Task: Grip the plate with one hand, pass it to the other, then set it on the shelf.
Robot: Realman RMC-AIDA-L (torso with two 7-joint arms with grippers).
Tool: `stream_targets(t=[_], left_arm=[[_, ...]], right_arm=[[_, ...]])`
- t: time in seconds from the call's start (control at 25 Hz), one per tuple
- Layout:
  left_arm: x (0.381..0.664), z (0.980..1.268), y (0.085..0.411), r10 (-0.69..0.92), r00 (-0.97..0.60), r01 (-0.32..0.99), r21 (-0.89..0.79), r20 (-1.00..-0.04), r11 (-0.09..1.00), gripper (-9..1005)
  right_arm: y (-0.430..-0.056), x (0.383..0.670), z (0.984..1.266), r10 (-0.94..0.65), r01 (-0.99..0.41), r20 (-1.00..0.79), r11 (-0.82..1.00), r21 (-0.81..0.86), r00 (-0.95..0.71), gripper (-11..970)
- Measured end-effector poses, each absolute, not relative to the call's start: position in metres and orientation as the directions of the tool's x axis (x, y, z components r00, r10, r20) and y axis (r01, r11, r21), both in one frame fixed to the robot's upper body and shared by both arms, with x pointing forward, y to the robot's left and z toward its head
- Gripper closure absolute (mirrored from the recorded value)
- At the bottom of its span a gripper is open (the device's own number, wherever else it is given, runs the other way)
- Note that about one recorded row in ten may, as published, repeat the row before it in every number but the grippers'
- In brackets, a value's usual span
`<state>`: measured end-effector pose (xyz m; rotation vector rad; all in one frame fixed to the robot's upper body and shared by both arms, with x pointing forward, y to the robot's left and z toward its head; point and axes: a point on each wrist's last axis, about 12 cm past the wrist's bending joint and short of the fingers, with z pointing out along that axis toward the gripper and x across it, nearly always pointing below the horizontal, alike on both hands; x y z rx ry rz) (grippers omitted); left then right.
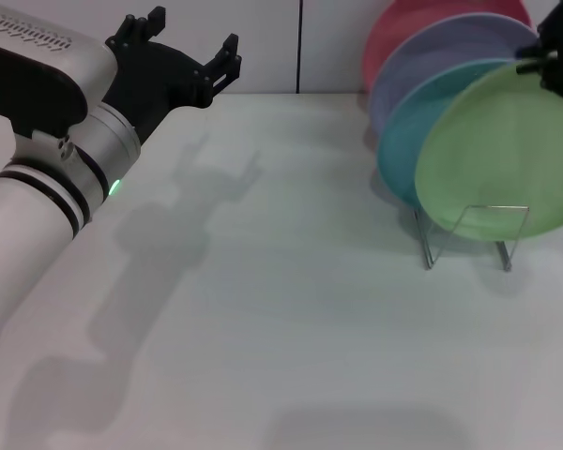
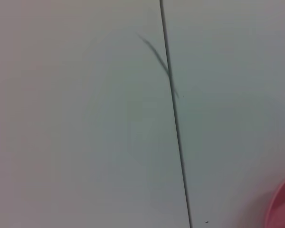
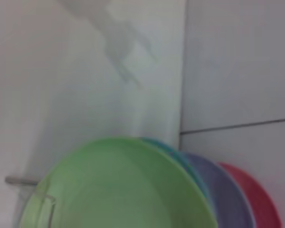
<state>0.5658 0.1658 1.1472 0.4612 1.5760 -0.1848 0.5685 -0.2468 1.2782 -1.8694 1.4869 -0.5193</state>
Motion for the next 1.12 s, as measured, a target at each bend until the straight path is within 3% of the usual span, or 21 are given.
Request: stream_targets(t=[0.16,0.4,0.68,0.76,0.8,0.92,1.0,1.04,1.12], left_arm=[[0.567,1.149,0.164,0.178,0.008,0.405,0.165,-0.984,0.899,135],[0.571,1.15,0.161,0.182,0.012,0.413,0.17,-0.983,0.895,136],[0.572,1.154,0.16,0.181,0.024,0.415,0.175,-0.983,0.893,136],[0.573,1.155,0.16,0.187,0.031,0.412,0.183,-0.982,0.893,136],[0.572,1.154,0.161,0.191,0.034,0.408,0.188,-0.981,0.893,136],[0.571,1.155,0.166,0.197,0.052,0.388,0.202,-0.979,0.899,136],[0.57,1.154,0.174,0.191,0.076,0.35,0.205,-0.979,0.914,136],[0.57,1.154,0.174,0.191,0.076,0.35,0.205,-0.979,0.914,136],[0.57,1.151,0.182,0.185,0.105,0.304,0.209,-0.977,0.929,136]], right_arm=[[-0.243,0.568,1.276,-0.969,-0.704,-0.073,-0.118,-0.7,0.234,868],[-0.233,0.554,1.286,-0.957,-0.724,-0.126,-0.11,-0.681,0.263,673],[-0.216,0.534,1.304,-0.922,-0.755,-0.28,-0.02,-0.655,0.266,530],[-0.218,0.536,1.315,-0.89,-0.726,-0.375,0.078,-0.683,0.257,488],[-0.228,0.54,1.329,-0.842,-0.65,-0.476,0.216,-0.729,0.254,468],[-0.249,0.543,1.344,-0.771,-0.539,-0.58,0.381,-0.751,0.263,298],[-0.29,0.53,1.355,-0.6,-0.398,-0.732,0.615,-0.681,0.323,224],[-0.29,0.53,1.355,-0.6,-0.398,-0.732,0.615,-0.681,0.323,206],[-0.318,0.513,1.348,-0.445,-0.359,-0.806,0.733,-0.578,0.391,171]])
